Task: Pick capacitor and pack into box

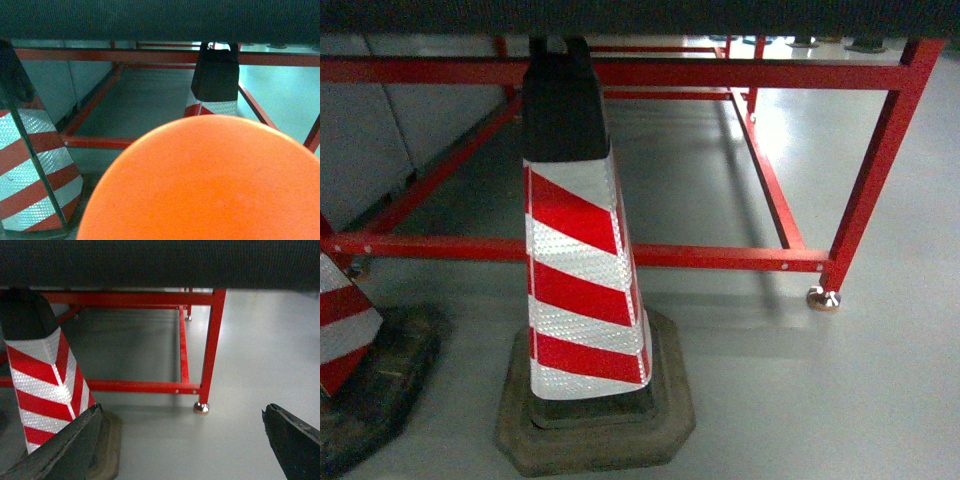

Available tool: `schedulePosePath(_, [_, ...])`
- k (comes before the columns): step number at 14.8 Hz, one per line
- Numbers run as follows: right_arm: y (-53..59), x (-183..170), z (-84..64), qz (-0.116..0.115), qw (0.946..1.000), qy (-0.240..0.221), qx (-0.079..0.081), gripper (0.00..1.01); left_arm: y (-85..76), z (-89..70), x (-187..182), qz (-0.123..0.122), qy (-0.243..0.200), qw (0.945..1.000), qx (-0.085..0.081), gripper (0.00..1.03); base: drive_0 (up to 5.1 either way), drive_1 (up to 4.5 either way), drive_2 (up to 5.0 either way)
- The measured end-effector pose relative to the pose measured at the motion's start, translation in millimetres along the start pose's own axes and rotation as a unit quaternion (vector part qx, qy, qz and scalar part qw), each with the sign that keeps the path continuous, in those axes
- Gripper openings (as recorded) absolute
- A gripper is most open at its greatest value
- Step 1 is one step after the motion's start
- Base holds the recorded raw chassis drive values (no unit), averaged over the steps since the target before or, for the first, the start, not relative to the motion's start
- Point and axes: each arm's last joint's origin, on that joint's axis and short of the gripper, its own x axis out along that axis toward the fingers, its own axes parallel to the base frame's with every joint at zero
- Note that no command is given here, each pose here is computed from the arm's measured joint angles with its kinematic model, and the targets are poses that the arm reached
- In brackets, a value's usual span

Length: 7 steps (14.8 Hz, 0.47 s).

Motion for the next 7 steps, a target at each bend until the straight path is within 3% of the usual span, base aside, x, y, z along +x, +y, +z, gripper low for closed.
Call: schedulePosePath(7, [0.0, 0.0, 0.0, 0.0, 1.0, 0.0, 0.0, 0.98, 0.0, 0.0, 0.0, 0.0, 0.0, 1.0, 0.0, 0.43, 0.0, 0.0, 0.0])
